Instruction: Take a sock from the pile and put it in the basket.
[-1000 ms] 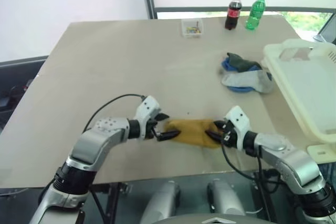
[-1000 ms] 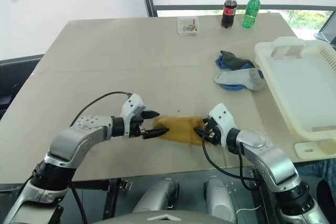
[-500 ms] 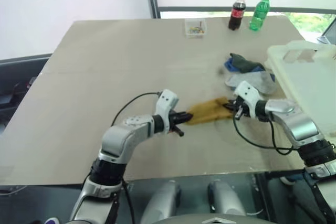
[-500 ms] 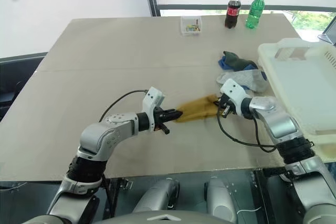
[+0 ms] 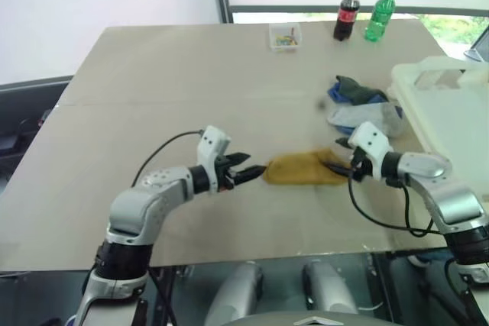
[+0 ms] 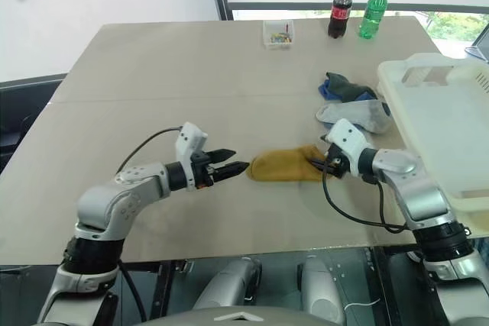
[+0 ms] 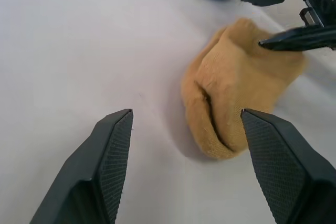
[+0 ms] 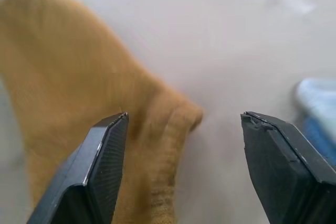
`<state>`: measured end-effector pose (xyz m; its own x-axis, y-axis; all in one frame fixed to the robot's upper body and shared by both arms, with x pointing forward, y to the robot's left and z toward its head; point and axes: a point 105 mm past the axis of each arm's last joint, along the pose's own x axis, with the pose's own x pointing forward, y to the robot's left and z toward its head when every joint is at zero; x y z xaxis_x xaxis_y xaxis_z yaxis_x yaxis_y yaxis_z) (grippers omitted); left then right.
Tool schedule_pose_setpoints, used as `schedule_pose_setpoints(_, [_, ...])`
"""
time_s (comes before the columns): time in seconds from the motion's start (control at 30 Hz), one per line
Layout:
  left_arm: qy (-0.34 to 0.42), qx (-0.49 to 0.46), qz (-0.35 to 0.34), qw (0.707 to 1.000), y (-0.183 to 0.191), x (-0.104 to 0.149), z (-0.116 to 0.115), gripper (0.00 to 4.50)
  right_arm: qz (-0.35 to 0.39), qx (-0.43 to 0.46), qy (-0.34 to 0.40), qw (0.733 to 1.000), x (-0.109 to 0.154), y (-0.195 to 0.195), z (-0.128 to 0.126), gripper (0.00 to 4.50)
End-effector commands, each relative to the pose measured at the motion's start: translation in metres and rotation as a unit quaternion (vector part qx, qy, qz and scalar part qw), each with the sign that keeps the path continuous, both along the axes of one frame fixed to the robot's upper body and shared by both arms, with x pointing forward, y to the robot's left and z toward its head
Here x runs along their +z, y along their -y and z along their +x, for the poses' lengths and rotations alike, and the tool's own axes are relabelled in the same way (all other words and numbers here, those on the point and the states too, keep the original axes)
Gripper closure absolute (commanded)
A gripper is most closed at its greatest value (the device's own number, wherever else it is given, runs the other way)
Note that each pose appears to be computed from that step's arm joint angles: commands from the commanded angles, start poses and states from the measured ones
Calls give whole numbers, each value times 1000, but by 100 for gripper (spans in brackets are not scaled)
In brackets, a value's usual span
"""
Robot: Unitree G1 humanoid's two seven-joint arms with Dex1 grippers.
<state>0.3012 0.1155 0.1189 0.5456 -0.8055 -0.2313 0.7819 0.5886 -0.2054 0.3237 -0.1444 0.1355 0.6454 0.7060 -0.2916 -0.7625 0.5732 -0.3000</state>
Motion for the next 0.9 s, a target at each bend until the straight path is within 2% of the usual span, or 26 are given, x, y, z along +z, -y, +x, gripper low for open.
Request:
schedule_pose_setpoints(0.03, [36,-24,-22,999,1,14,-5,98,36,26,32,998,22,-3,-15,248])
schedule_pose_setpoints(0.07, [35,-24,-25,999,0,14,-5,98,41,32,32,998,23,-6,-17,280])
schedule_pose_setpoints(0.17, [31,-19,-18,999,0,8,-6,98,46,51,13,998,12,-13,-25,444])
schedule_pose_setpoints(0.27, [8,-24,-11,1000,1,1,-9,98,15,56,-17,998,-14,-16,-26,444])
schedule_pose_setpoints(0.4, [-31,-32,19,999,7,-16,-12,98,-25,15,-51,998,-56,-6,-14,444])
schedule_pose_setpoints(0.47, [-42,-24,43,998,6,-25,-9,98,-40,12,-58,997,-66,-4,-12,444])
schedule_pose_setpoints(0.63, [-72,-63,50,994,19,-33,-14,98,-47,34,-61,996,-69,-17,-15,444])
schedule_pose_setpoints(0.77, [-45,-100,-3,994,36,-10,-8,98,-38,45,-57,997,-64,-27,-18,444])
schedule_pose_setpoints(0.9, [-7,-146,-26,989,48,6,-10,98,-31,45,-52,997,-57,-33,-21,444])
